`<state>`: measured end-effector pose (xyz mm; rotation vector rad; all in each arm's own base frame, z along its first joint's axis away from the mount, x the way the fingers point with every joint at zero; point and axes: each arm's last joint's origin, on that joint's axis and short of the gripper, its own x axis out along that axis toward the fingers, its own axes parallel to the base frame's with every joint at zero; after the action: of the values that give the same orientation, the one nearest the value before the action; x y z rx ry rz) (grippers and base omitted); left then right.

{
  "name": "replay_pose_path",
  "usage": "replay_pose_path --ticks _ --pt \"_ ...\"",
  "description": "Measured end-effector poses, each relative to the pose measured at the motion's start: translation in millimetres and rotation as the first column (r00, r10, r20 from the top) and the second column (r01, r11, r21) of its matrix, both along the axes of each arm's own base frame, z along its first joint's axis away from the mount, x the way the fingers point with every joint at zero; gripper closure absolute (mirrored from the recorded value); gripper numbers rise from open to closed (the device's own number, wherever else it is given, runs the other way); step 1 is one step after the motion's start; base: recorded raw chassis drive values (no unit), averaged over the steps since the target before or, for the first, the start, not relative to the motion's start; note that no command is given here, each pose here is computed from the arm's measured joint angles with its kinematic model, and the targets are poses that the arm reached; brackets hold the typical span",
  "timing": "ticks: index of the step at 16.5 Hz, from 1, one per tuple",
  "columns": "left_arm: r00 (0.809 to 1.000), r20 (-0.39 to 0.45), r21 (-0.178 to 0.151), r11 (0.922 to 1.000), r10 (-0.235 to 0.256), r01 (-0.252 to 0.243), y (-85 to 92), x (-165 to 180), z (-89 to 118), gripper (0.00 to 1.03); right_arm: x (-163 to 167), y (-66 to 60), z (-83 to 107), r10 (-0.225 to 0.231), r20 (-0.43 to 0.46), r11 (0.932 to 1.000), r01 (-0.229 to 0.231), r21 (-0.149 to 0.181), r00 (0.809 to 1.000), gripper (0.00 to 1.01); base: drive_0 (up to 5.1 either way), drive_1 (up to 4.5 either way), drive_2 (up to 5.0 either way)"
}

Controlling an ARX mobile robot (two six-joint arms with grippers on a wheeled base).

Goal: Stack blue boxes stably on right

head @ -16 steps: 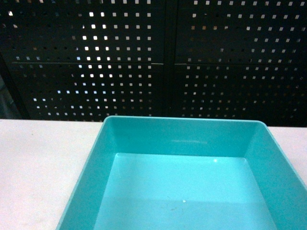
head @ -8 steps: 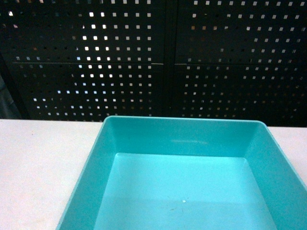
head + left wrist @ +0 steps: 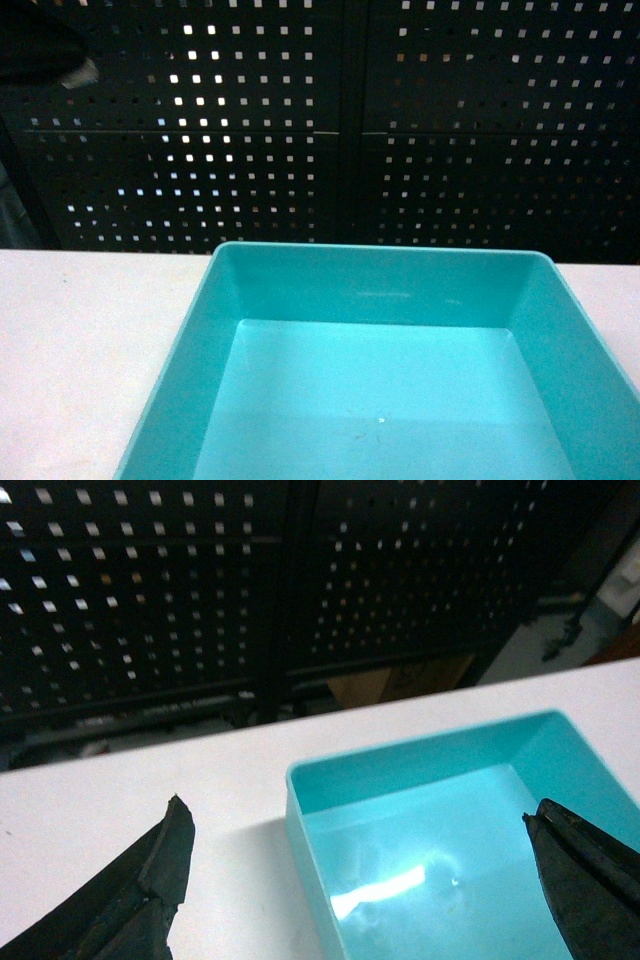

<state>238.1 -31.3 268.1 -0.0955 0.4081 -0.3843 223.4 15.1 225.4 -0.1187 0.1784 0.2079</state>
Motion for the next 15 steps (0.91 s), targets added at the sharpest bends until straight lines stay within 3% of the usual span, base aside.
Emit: replay_pose_path --ticks 8,9,10,11,12,13,15 --pt "0.993 -0.122 0.043 0.9991 0.008 -0.003 -13.5 25.1 -21.3 0.05 29.1 10.9 -2.5 0.033 -0.062 0.9992 -0.034 -0.018 0.998 0.03 0.0 0.00 0.0" --pt "0.969 -0.249 0.042 0.9990 -0.004 0.015 -33.6 45.6 -56.4 0.05 56.5 21.3 -40.2 0.021 -0.203 0.9972 -0.035 -0.066 0.979 0.03 0.0 0.00 0.0" --pt "0.946 -0.322 0.058 0.9983 0.015 0.004 -44.5 42.9 -89.4 0.05 55.0 33.7 -69.8 0.025 -0.273 0.9944 -0.052 -0.092 0.962 0.03 0.0 0.00 0.0" --pt "0.932 -0.363 0.060 0.9982 0.025 -0.003 -43.1 37.5 -103.6 0.05 51.0 41.1 -83.0 0.031 -0.303 0.9922 -0.066 -0.106 0.953 0.03 0.0 0.00 0.0" --pt "0.915 -0.400 0.082 0.9964 0.054 -0.023 -39.9 33.3 -116.5 0.05 46.7 44.6 -95.2 0.033 -0.337 0.9904 -0.076 -0.116 0.941 0.03 0.0 0.00 0.0" --pt "0.909 -0.410 0.101 0.9943 0.075 -0.037 -38.7 31.9 -123.2 0.05 45.1 44.5 -101.2 0.028 -0.352 0.9899 -0.075 -0.121 0.936 0.03 0.0 0.00 0.0" --pt "0.881 -0.461 0.109 0.9919 0.108 -0.064 -33.6 25.5 -157.7 0.05 41.1 46.0 -131.4 -0.002 -0.412 0.9892 -0.059 -0.134 0.911 0.03 0.0 0.00 0.0"
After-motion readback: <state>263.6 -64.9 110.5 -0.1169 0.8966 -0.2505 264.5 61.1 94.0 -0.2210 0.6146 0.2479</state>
